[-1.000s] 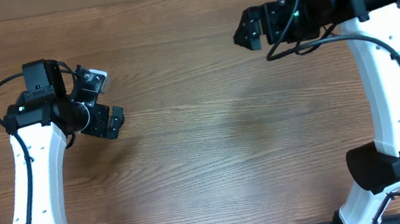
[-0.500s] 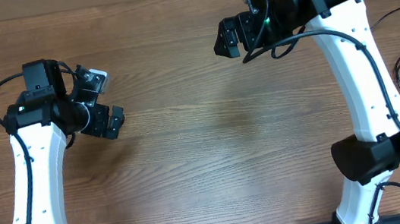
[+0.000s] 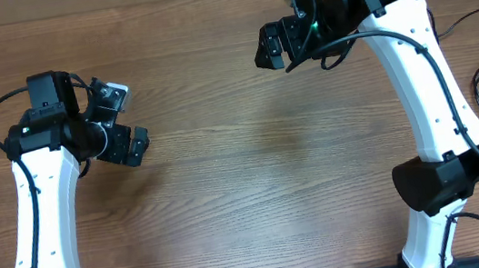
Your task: Untangle cables
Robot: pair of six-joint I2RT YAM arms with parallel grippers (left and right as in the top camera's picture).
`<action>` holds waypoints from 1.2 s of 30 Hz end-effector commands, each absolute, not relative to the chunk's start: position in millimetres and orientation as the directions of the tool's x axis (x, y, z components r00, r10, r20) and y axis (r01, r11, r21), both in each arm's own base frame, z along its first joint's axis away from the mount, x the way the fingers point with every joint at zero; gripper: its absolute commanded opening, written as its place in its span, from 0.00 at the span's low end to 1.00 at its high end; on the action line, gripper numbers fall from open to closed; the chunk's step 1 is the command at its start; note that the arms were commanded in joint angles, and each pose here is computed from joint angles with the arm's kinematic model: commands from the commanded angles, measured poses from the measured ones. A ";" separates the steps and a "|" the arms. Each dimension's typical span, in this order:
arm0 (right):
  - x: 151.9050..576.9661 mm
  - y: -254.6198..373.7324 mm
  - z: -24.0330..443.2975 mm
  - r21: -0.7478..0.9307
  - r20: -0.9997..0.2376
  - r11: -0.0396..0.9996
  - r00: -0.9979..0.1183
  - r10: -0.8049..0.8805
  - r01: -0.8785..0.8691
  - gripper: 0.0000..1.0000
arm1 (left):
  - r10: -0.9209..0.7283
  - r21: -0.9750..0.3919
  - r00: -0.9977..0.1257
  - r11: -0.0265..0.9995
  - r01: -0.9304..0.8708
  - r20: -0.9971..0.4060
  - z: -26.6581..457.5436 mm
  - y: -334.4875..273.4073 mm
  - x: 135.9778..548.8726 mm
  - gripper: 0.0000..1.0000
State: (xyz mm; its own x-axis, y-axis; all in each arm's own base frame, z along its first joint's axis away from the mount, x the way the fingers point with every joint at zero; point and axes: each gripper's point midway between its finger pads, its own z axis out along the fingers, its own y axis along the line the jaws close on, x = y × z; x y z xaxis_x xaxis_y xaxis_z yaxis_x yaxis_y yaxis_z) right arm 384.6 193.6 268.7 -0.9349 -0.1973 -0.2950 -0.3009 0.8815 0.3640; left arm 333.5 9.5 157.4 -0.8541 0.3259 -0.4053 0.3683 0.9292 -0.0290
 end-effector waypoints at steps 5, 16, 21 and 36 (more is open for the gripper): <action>387.9 193.7 271.5 0.358 -0.316 0.879 -0.927 -0.203 -0.314 1.00 | 0.336 -0.021 -0.848 0.926 0.377 -0.411 159.3 11.5 336.3 1.00; 392.2 195.2 273.3 0.358 -0.336 0.877 -0.920 -0.200 -0.321 1.00 | 0.336 -0.021 -0.848 0.926 0.377 -0.411 159.3 11.4 336.2 1.00; 392.2 195.3 273.4 0.358 -0.336 0.877 -0.921 -0.200 -0.321 1.00 | 0.336 -0.021 -0.848 0.926 0.377 -0.410 159.2 11.5 336.2 1.00; 392.2 195.3 273.4 0.358 -0.336 0.877 -0.921 -0.200 -0.321 1.00 | 0.336 -0.021 -0.848 0.926 0.377 -0.411 159.3 11.5 336.3 1.00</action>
